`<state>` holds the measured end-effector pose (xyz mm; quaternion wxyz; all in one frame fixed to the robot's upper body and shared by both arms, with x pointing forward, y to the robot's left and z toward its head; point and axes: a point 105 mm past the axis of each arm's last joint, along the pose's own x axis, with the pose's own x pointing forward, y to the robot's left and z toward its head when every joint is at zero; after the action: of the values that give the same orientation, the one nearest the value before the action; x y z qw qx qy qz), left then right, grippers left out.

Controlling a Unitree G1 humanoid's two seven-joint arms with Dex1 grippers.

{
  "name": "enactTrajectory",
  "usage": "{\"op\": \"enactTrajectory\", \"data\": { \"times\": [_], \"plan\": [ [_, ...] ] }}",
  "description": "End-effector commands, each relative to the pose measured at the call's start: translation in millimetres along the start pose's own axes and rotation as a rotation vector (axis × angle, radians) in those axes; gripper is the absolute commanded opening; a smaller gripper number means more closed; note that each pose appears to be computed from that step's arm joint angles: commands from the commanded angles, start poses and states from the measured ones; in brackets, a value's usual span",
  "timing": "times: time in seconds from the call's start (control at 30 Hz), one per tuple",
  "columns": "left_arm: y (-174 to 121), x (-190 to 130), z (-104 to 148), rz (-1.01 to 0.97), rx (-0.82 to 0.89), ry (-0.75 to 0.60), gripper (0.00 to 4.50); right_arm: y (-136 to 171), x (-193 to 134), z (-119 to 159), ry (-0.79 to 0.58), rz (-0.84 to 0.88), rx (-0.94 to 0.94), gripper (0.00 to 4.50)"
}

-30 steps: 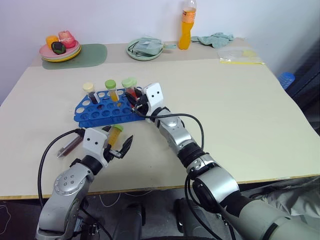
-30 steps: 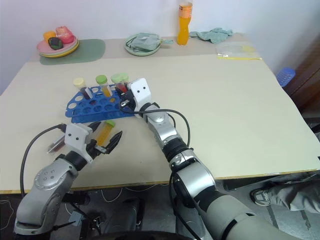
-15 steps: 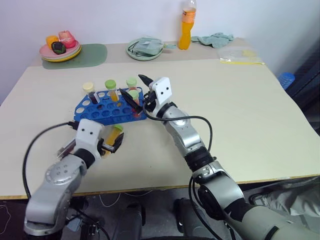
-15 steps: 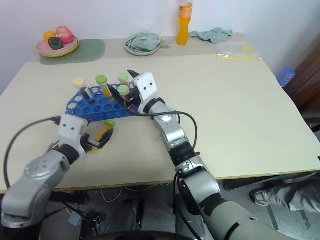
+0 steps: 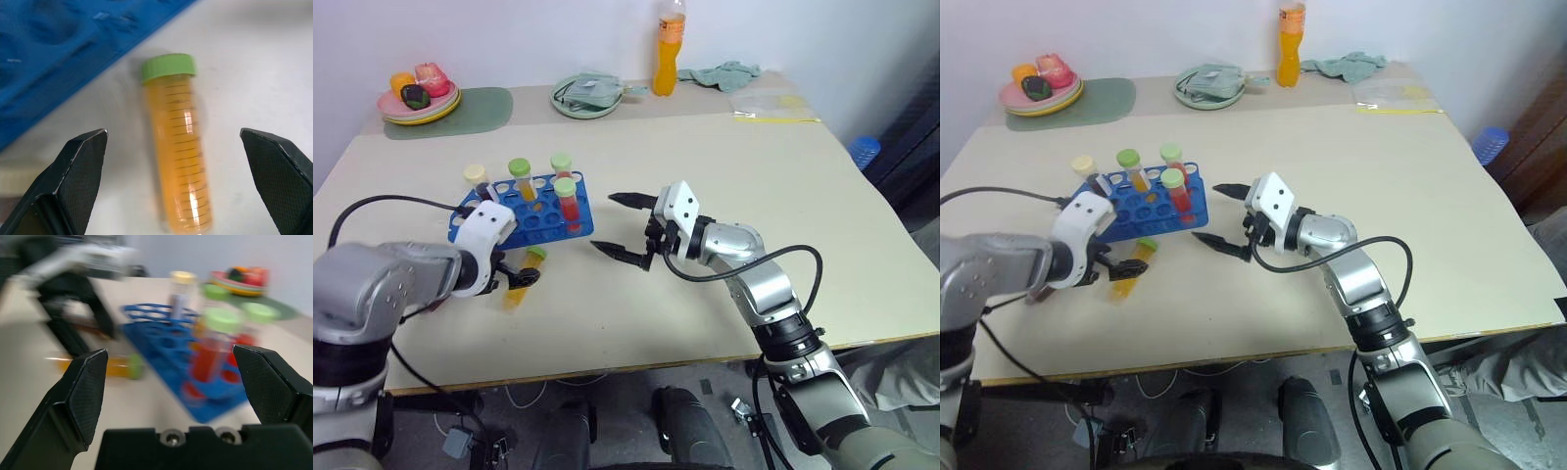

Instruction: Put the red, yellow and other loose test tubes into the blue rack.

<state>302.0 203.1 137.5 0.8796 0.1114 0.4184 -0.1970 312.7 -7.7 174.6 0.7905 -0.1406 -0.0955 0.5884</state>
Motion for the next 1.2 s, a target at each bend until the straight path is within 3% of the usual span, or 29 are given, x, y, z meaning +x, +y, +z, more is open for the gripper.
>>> {"op": "enactTrajectory", "data": {
  "times": [0.03, 0.3, 0.4, 0.57, 0.6, 0.67, 0.8, 0.97, 1.1, 1.2],
  "plan": [
    [1.3, 4.5, 3.9, 0.010, -0.005, 0.080, 4.50, 8.1, 2.0, 13.0, -0.043, 0.022, -0.026, 4.48],
    [-11.8, 21.1, 10.3, 0.011, -0.035, 0.159, 4.50, 17.3, 9.1, 11.9, -0.050, 0.018, -0.032, 4.48],
    [-14.5, 27.0, 9.5, 0.024, -0.069, 0.167, 3.66, 18.5, 10.6, 12.1, -0.056, 0.011, -0.025, 4.50],
    [-14.2, 21.1, 9.1, 0.055, -0.075, 0.143, 1.17, 19.0, 10.4, 11.7, -0.056, 0.004, -0.017, 4.50],
    [-13.9, 17.3, 9.2, 0.063, -0.064, 0.129, 0.86, 19.3, 10.0, 11.4, -0.054, 0.003, -0.014, 4.50],
    [-14.7, 7.5, 9.1, 0.058, -0.045, 0.097, 0.76, 19.4, 8.8, 10.3, -0.050, 0.000, -0.007, 4.50],
    [-18.9, -40.2, 24.4, 0.060, 0.056, -0.165, 0.76, 17.6, 0.4, 4.4, -0.028, -0.020, 0.018, 4.50],
    [5.9, -93.4, 49.0, 0.341, 0.073, -0.655, 0.76, 15.3, -9.3, -4.2, 0.000, -0.052, 0.053, 4.50],
    [3.4, -93.9, 60.9, 0.494, 0.096, -0.875, 0.76, 14.0, -9.7, -10.8, 0.011, -0.069, 0.094, 4.50],
    [-6.8, -67.9, 71.3, 0.626, 0.122, -0.971, 0.76, 13.8, -5.7, -13.5, 0.013, -0.072, 0.106, 4.50]
  ]
}}
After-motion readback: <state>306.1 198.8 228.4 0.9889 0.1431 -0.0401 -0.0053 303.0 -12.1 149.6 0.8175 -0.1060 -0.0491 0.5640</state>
